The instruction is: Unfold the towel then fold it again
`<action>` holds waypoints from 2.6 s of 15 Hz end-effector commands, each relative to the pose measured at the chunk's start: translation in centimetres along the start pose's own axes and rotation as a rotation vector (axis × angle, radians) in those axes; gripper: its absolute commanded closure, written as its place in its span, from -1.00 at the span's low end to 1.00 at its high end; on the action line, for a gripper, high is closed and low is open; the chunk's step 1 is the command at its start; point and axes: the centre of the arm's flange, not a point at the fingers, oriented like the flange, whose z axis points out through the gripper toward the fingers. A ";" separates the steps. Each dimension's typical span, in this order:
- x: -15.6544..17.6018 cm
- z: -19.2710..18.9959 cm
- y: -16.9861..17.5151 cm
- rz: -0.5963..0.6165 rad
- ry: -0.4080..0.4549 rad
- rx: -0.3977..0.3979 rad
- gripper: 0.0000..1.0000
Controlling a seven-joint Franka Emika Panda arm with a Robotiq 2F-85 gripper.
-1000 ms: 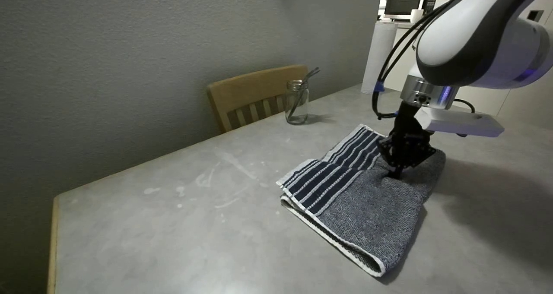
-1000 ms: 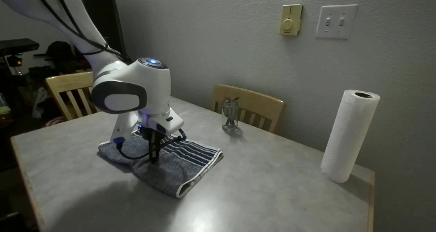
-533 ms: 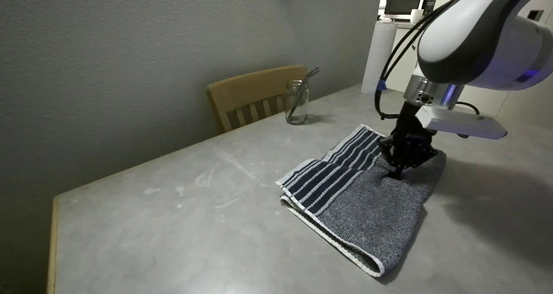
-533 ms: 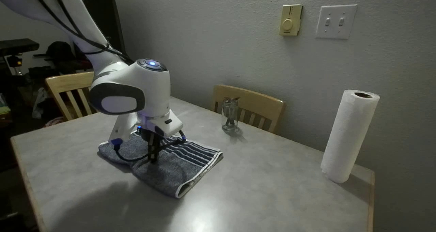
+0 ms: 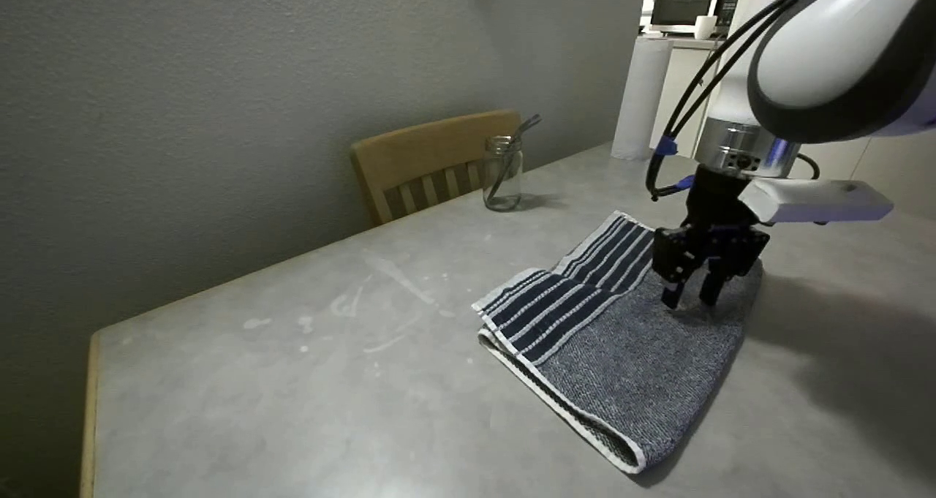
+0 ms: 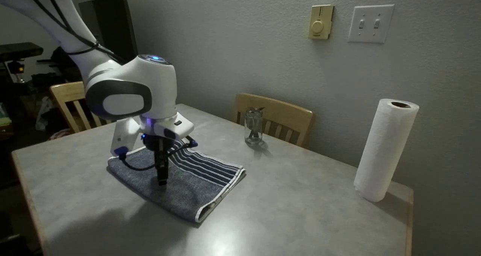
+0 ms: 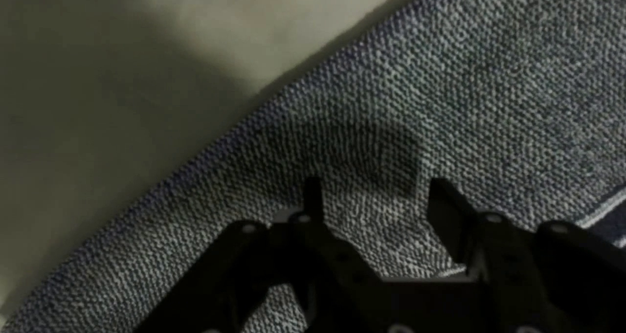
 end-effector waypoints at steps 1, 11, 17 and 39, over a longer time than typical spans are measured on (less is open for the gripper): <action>-1.9 -2.7 -0.8 -0.105 -0.018 -0.050 -0.80; -2.2 -1.9 -7.3 -0.409 -0.082 0.005 -1.00; -3.2 0.3 -11.0 -0.563 -0.183 0.017 -1.00; -4.5 1.8 -16.0 -0.691 -0.281 -0.012 -1.00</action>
